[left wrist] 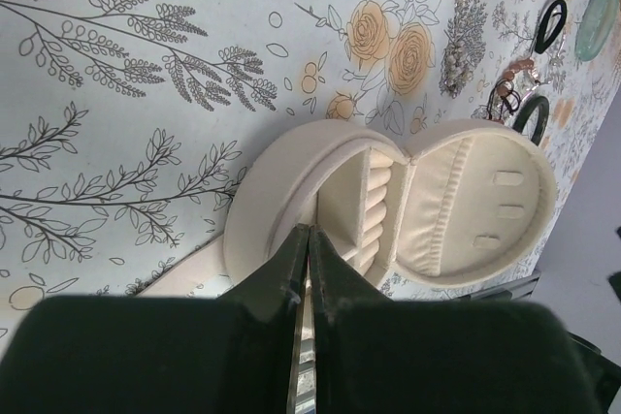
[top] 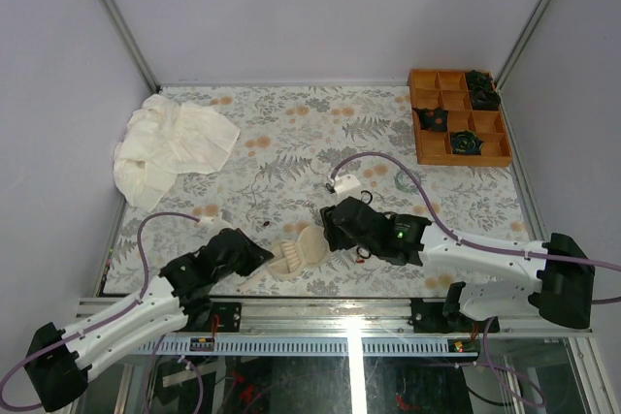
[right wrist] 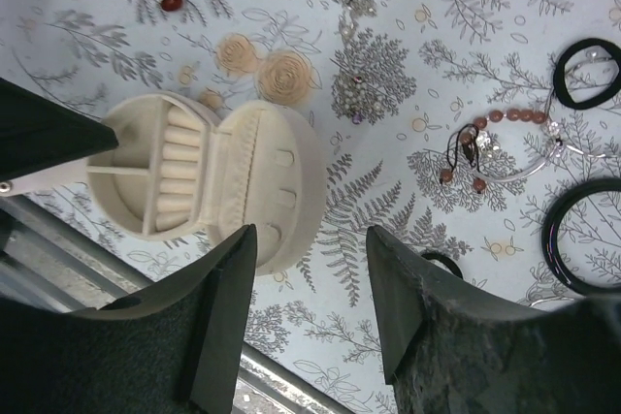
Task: Organize the mixed jewelry
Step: Open the jewelry box at the center of the board.
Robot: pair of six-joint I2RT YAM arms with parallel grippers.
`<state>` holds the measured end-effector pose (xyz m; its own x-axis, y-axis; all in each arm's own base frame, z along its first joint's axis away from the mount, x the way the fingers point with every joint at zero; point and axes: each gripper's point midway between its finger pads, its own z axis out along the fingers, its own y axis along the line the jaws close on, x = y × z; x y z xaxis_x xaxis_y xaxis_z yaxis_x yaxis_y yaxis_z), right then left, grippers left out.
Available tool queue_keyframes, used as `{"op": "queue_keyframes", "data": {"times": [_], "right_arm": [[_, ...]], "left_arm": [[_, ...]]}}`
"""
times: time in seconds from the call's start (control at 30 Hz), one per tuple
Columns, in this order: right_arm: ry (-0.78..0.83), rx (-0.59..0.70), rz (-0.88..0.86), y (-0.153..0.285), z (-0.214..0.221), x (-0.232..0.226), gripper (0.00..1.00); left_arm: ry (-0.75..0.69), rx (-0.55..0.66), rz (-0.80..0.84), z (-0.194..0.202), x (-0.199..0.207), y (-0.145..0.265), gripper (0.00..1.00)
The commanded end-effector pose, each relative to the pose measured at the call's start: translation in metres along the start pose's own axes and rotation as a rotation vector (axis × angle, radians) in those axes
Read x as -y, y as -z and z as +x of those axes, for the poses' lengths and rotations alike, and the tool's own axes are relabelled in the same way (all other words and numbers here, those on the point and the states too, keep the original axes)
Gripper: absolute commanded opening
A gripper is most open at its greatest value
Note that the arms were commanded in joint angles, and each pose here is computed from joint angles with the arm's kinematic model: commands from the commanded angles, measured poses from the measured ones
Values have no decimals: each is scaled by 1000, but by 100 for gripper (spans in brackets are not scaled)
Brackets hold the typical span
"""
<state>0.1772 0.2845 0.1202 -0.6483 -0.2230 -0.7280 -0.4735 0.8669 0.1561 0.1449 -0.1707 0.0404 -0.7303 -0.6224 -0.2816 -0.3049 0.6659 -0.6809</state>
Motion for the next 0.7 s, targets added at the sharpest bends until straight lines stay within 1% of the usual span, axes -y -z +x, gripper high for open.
{"op": "queue_keyframes", "data": {"times": [0.0, 0.13, 0.2, 0.27, 0.4, 0.5, 0.6, 0.67], "right_arm": [[-6, 68, -49, 17, -31, -10, 57], [-4, 68, -38, 19, -30, -6, 57], [-4, 63, -32, 19, -27, -5, 58], [-3, 57, -25, 18, -24, -3, 58], [0, 50, -15, 17, -21, 0, 58], [2, 46, -7, 16, -19, 2, 58], [11, 43, 30, 16, -17, 9, 58], [15, 38, 61, 16, -16, 15, 58]], "left_arm": [[-26, 29, -19, -7, 0, 5, 2], [-24, 30, -11, -8, 3, 7, 9], [-25, 30, -5, -8, 5, 8, 15], [-24, 31, -2, -9, 6, 9, 23], [-29, 31, 2, -10, 10, 10, 33], [-26, 34, 11, -11, 13, 11, 34], [-27, 37, 18, -12, 16, 12, 29], [-25, 37, 20, -12, 16, 12, 28]]}}
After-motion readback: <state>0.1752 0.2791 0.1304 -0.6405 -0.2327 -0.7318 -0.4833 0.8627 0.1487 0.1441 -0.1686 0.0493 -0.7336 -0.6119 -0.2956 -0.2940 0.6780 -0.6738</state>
